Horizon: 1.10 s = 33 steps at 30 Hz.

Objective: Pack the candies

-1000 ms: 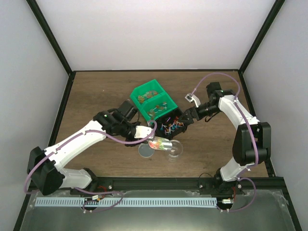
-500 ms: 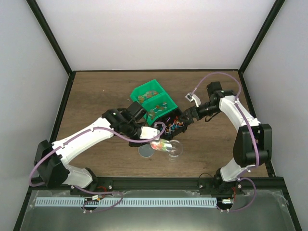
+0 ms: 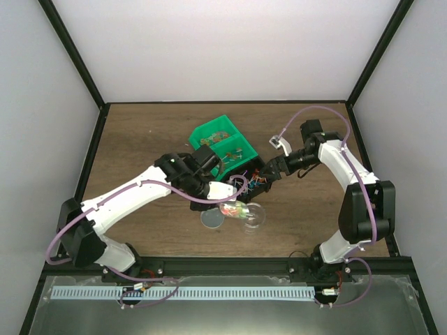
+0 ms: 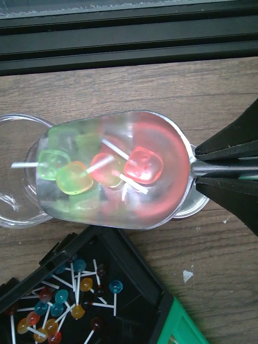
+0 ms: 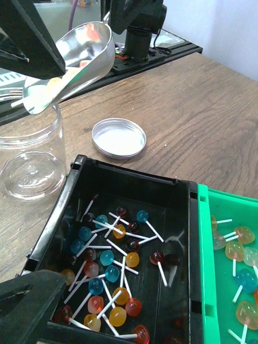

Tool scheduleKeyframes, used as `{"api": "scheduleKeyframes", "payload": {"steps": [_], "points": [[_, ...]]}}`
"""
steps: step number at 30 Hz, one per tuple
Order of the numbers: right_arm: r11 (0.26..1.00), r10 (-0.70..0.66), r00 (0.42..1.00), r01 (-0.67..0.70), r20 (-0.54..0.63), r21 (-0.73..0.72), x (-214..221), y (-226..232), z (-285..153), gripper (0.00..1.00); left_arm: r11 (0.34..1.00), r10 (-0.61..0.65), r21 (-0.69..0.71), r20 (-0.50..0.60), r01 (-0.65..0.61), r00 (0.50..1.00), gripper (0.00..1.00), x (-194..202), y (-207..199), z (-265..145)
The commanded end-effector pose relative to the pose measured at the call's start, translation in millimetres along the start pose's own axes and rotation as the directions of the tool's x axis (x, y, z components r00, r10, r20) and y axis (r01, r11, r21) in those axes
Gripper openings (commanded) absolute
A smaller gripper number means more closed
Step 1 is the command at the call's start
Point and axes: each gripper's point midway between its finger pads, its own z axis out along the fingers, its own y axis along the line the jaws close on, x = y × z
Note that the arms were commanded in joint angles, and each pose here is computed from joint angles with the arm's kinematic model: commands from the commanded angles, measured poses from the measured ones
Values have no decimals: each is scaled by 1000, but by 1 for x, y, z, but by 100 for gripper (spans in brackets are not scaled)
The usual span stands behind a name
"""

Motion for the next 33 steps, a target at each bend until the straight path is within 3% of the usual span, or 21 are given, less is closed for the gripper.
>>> {"api": "scheduleKeyframes", "payload": {"steps": [1, 20, 33], "points": [[1000, -11, 1000, 12, 27, -14, -3, 5, -4, 100, 1000, -12, 2, -31, 12, 999, 4, -5, 1, -5], [1000, -25, 999, 25, 35, 10, -8, 0, -4, 100, 1000, -10, 1, -107, 10, 994, 4, -16, 2, -13], [997, -24, 992, 14, 122, 79, -46, -22, -7, 99, 989, -109, -107, -18, 106, 994, 4, -23, 16, -56]]}}
